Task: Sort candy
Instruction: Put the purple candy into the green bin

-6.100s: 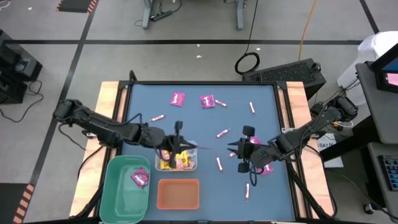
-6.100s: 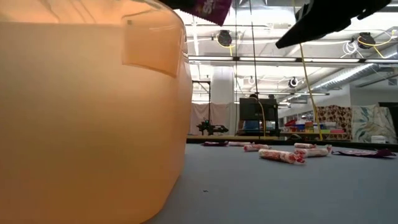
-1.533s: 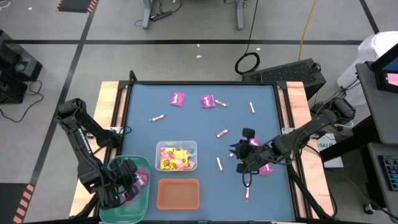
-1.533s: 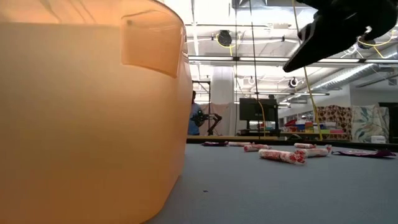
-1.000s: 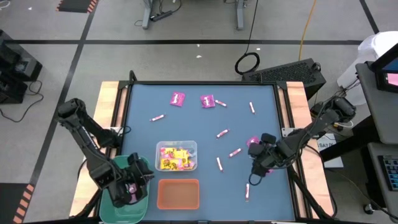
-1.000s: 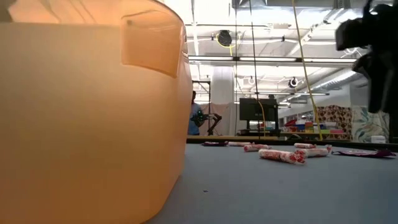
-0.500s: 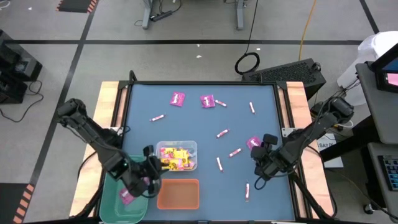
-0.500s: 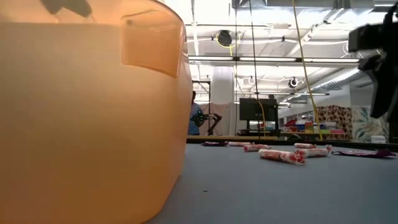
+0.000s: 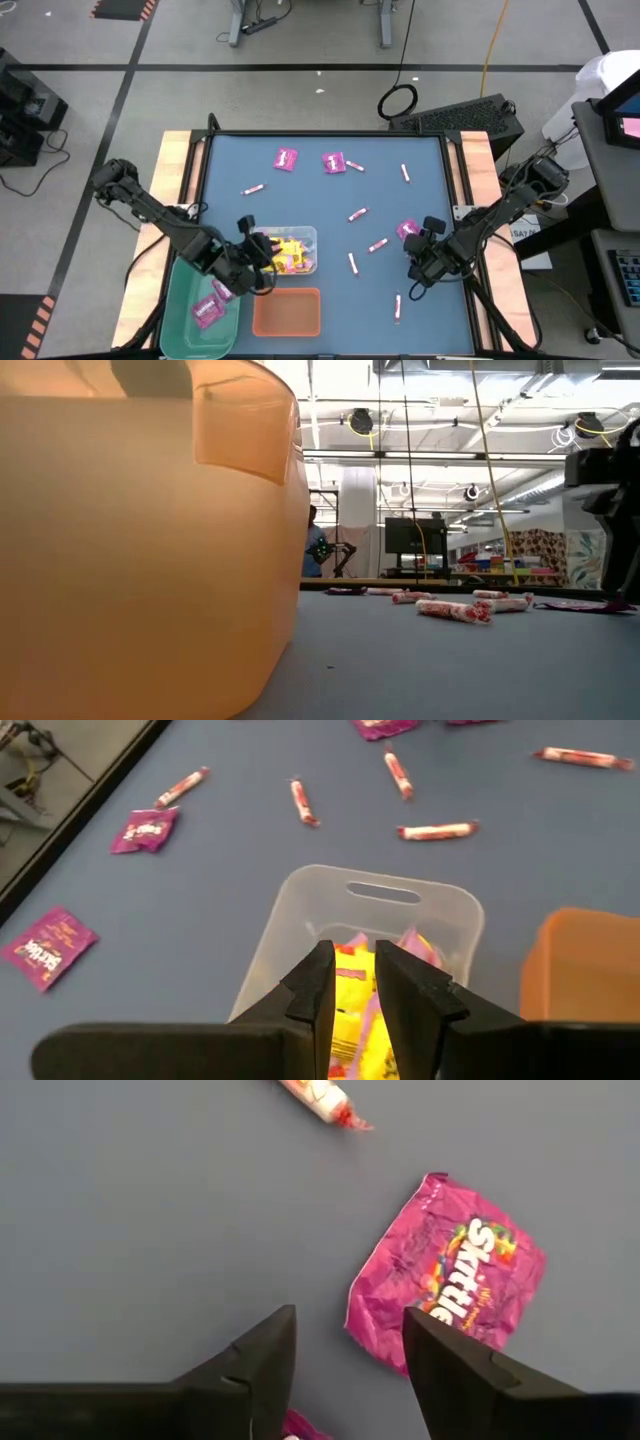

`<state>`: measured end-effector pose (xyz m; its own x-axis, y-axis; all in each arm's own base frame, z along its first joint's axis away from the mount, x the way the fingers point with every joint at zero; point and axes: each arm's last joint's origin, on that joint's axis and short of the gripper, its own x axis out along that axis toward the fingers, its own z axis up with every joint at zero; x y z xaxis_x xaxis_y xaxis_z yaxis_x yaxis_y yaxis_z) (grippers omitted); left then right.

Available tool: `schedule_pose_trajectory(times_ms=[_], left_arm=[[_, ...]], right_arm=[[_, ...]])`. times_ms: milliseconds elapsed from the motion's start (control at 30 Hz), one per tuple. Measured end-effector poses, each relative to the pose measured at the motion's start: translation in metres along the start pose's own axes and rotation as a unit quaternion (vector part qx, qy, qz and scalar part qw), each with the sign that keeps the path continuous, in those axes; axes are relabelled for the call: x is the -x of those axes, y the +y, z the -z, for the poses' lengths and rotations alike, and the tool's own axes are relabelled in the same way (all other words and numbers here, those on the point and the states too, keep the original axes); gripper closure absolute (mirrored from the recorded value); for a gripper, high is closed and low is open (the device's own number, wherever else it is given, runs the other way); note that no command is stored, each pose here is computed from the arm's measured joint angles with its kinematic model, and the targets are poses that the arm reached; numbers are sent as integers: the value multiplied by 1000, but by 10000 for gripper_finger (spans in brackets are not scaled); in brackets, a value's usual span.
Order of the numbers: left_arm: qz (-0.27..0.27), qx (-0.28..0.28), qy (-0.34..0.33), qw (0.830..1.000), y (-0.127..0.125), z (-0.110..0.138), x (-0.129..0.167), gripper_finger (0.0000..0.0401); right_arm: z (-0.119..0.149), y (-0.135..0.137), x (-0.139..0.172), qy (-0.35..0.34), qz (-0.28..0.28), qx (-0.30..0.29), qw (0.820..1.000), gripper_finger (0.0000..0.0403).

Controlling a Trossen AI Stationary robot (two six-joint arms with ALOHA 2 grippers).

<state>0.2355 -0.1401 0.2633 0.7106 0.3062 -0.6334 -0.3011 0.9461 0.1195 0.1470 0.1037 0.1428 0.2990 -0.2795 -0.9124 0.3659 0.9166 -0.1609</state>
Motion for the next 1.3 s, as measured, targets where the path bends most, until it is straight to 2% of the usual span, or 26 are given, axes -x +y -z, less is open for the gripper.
schedule_pose_trajectory(times_ms=[267,433,733,933,1300], left_arm=[[-11,12,0,1000,6,-4,-6,320],[3,-8,-21,1000,0,-9,-9,320],[39,-97,-71,992,-23,-17,-27,320],[43,-118,-107,986,-28,-25,-34,320],[50,-91,-141,984,-17,-43,-46,320]], right_arm=[[8,-4,-9,2,4,-9,1000,252],[11,-7,-15,-2,1,-4,1000,283],[10,-7,-18,-3,-8,-8,1000,395],[3,-2,-11,-7,-13,9,1000,401],[-38,17,44,-67,-14,53,996,402]])
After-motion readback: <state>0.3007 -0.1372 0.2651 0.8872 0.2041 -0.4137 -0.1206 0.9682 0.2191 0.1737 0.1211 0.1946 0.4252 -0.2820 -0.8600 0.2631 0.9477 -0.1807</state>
